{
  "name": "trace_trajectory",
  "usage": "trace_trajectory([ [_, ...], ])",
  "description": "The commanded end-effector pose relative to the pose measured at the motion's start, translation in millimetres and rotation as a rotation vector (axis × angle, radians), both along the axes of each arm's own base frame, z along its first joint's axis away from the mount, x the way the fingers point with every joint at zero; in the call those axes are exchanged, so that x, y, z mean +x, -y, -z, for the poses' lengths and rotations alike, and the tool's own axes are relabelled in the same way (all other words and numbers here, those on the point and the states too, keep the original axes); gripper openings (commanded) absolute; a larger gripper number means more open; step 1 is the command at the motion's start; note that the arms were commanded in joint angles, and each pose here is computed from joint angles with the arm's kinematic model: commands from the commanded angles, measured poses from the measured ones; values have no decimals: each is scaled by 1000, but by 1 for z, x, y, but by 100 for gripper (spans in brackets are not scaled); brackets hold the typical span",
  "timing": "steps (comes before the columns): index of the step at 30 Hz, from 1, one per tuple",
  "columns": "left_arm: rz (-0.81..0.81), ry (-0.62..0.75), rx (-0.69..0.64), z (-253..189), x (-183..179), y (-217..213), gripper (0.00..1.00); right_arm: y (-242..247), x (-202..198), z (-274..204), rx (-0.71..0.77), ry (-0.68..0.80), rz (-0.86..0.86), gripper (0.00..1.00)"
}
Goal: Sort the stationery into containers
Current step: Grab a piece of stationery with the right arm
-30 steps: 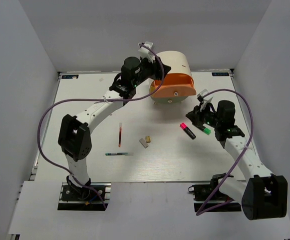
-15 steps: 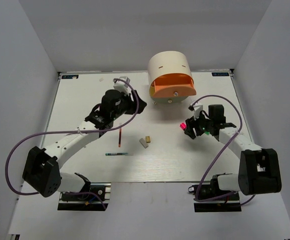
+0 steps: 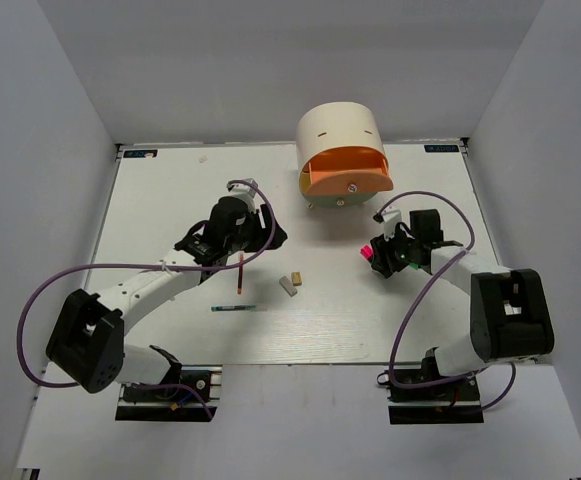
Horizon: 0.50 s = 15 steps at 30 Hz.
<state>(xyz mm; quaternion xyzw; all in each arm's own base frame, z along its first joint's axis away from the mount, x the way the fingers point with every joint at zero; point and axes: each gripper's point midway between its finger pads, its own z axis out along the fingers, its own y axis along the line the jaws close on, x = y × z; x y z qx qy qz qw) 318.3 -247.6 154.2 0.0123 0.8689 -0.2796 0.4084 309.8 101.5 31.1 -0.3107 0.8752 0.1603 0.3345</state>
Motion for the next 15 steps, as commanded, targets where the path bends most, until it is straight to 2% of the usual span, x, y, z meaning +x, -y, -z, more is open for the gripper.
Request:
trace_trajectory([
  [1,-15,-16,-8,1,-1,-2,75,-2,17,-3,-14,53,4,55],
  [9,-31,-26,10,7,-2,-6,75,-2,19,11,-70,64,-4,51],
  [11,-31,-33,15,9,-3,-7,75,-1,16,13,-69,54,-3,46],
  [12,-31,-33,15,9,-3,-7,75,-3,14,12,-68,56,-13,40],
  [15,-40,-30,20,9,-2,-8,75,-5,10,7,-54,59,-32,29],
])
